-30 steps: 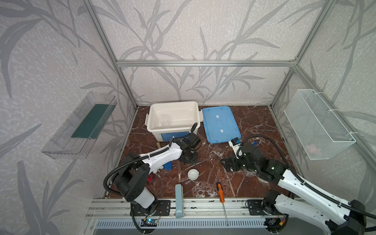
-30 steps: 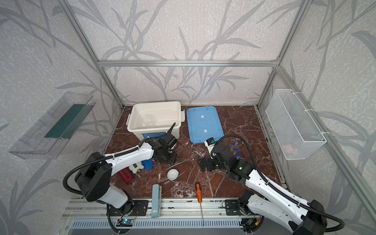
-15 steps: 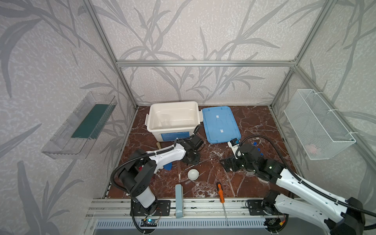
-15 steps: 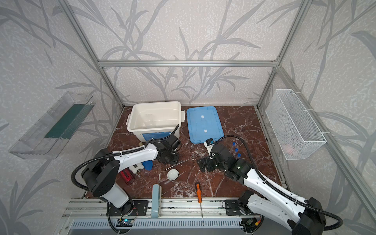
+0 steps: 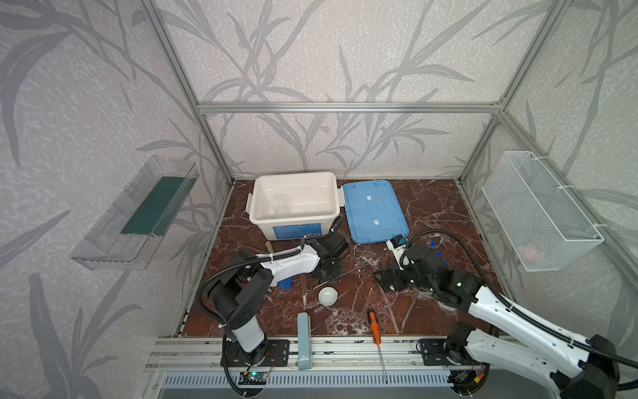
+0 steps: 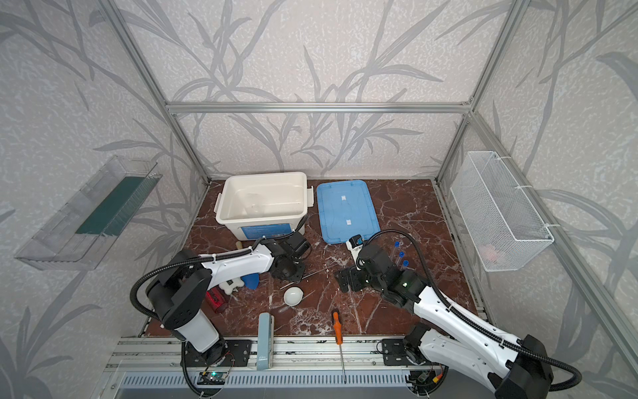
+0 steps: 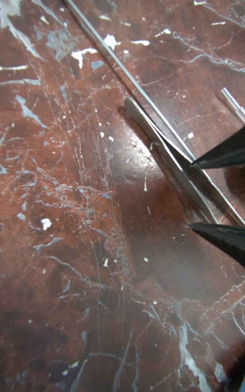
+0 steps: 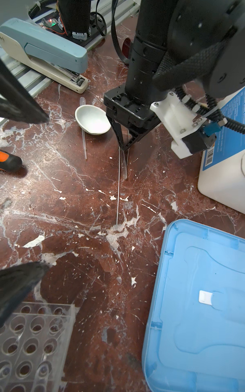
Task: Organize the chemistry lab equipment
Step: 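Close the left gripper on the metal tweezers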
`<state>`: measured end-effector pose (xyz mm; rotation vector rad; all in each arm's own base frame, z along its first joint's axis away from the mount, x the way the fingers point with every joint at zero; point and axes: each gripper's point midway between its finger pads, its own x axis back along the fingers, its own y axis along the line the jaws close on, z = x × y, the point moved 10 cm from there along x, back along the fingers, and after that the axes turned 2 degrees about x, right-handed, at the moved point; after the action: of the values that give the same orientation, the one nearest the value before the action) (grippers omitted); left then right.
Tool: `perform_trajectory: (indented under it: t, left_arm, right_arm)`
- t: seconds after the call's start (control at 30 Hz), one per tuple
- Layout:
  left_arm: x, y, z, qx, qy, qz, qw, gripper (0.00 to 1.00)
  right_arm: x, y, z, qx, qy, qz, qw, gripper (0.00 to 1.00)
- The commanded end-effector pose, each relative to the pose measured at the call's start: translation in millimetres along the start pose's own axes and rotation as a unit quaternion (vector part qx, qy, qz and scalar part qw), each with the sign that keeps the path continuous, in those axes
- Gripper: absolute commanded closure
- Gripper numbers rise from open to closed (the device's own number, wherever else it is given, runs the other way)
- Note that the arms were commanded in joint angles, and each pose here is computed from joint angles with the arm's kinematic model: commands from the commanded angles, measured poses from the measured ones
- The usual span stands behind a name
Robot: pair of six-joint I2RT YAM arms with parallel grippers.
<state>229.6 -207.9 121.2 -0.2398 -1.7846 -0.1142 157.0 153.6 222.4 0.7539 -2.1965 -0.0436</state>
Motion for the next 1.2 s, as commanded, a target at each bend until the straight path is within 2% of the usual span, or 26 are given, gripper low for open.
perform_trajectory:
  t: [0.0,0.23,0.47,0.6,0.87,1.0,1.17]
  left_arm:
    - [-6.7,2.2,-1.9,0.009,-0.005,-0.03,0.999,0.58]
    - [-14.6,0.9,-3.4,0.025,-0.008,-0.038,0.999,0.64]
    - [-15.4,-3.8,0.9,0.014,0.001,-0.049,0.999,0.65]
    - [-13.2,-2.8,2.3,0.019,0.004,-0.077,0.997,0.64]
    - [10.0,-8.9,-1.2,0.003,-0.056,-0.005,0.998,0.65]
    - [16.1,-6.5,-2.0,-0.006,-0.066,-0.012,0.998,0.64]
    - [10.5,-4.9,-4.2,-0.004,-0.065,-0.033,0.997,0.58]
  right_arm:
    - [-0.4,-3.4,3.5,-0.004,0.002,0.011,1.0,0.01]
    - [0.3,-4.3,4.5,-0.002,0.004,0.015,1.0,0.01]
    - [0.2,-4.5,5.0,-0.003,0.004,0.015,1.0,0.01]
    - [0.8,-4.0,3.9,-0.005,0.002,0.014,1.0,0.01]
    - [0.4,-3.4,3.2,-0.004,0.005,0.012,1.0,0.01]
    - [-0.1,-3.4,3.6,-0.004,0.006,0.012,1.0,0.01]
    - [-2.6,-4.3,4.8,-0.005,0.013,0.017,1.0,0.01]
